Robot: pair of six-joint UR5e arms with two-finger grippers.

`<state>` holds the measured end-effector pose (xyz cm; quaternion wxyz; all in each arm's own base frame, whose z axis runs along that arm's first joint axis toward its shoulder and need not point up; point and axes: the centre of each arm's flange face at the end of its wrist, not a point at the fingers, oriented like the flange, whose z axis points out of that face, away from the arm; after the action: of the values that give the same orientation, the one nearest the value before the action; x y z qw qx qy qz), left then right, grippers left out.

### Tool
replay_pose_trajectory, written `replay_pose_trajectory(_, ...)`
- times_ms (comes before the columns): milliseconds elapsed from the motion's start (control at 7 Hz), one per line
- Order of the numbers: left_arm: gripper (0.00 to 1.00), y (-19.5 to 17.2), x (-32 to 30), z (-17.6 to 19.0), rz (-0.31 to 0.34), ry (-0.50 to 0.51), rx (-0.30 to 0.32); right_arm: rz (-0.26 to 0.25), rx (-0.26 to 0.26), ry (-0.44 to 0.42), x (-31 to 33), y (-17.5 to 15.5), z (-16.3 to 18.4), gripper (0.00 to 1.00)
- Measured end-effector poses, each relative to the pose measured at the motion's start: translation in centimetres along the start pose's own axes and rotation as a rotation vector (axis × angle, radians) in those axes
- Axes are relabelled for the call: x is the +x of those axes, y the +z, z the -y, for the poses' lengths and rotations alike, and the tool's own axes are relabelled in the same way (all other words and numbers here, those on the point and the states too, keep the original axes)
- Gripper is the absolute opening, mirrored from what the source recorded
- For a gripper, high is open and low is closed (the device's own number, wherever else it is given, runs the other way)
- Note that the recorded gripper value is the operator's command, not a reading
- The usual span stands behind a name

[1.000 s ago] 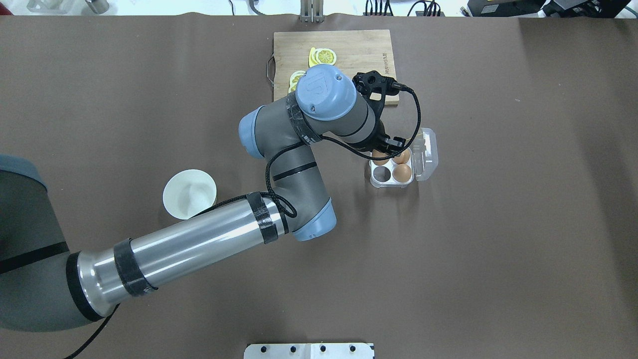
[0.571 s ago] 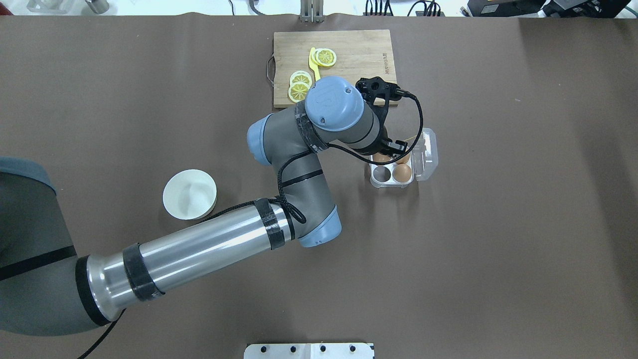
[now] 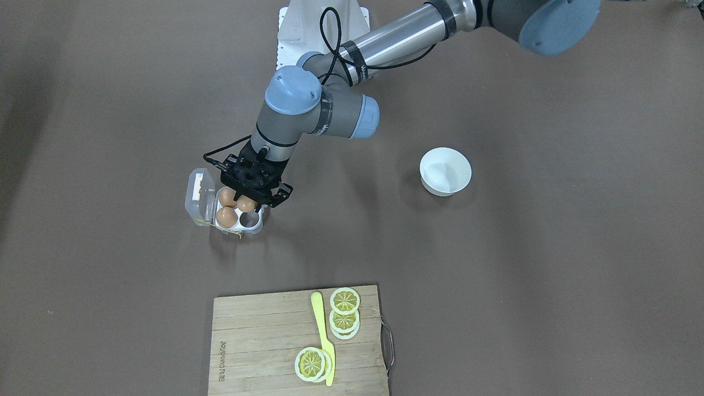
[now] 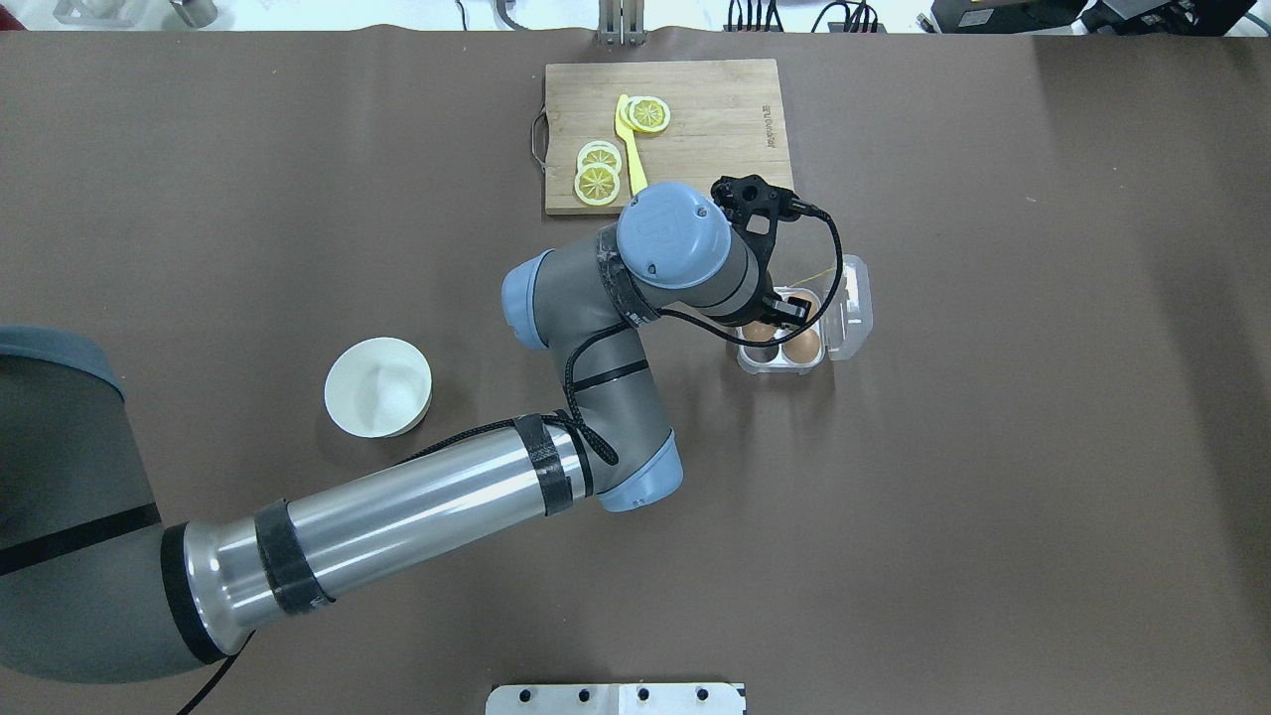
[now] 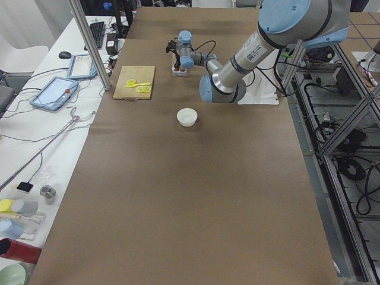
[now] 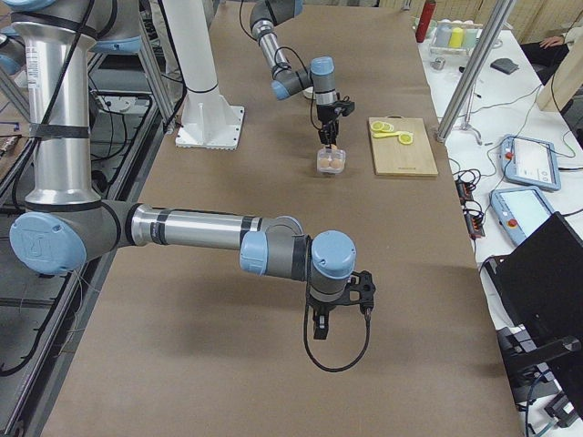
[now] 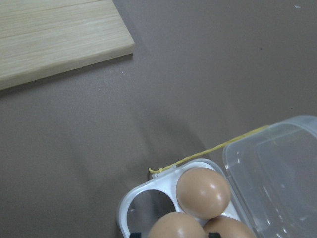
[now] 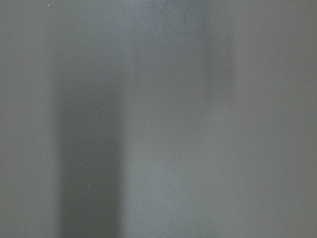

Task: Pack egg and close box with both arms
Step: 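Lower the egg into an empty slot and open the left gripper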

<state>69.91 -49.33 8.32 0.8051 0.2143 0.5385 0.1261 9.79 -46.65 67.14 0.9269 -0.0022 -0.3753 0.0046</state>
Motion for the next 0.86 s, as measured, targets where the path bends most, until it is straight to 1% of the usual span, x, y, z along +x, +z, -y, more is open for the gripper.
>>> replay_pose_trajectory(143,0.46,0.18,0.14,-0.32,-0.001,0.001,-0.003,0.000,0.001,-0.001,-0.06,-0.07,0.08,1.00)
replay_pose_trajectory(286,0.50,0.28,0.11,-0.50,-0.001,0.002,-0.005,0.000,0.003,-0.003,-0.14,-0.16,0.20,1.00)
replay_pose_trajectory(429,0.61,0.29,0.01,-0.59,-0.001,0.003,-0.006,-0.001,0.005,-0.004,-0.23,-0.27,0.36,1.00)
replay_pose_trajectory(714,0.79,0.12,-0.04,-0.59,-0.004,0.005,-0.005,-0.003,0.008,-0.007,-0.34,-0.43,0.62,1.00)
replay_pose_trajectory(857,0.81,-0.02,0.02,-0.54,-0.007,0.004,-0.003,-0.003,0.008,-0.007,-0.35,-0.45,0.65,1.00)
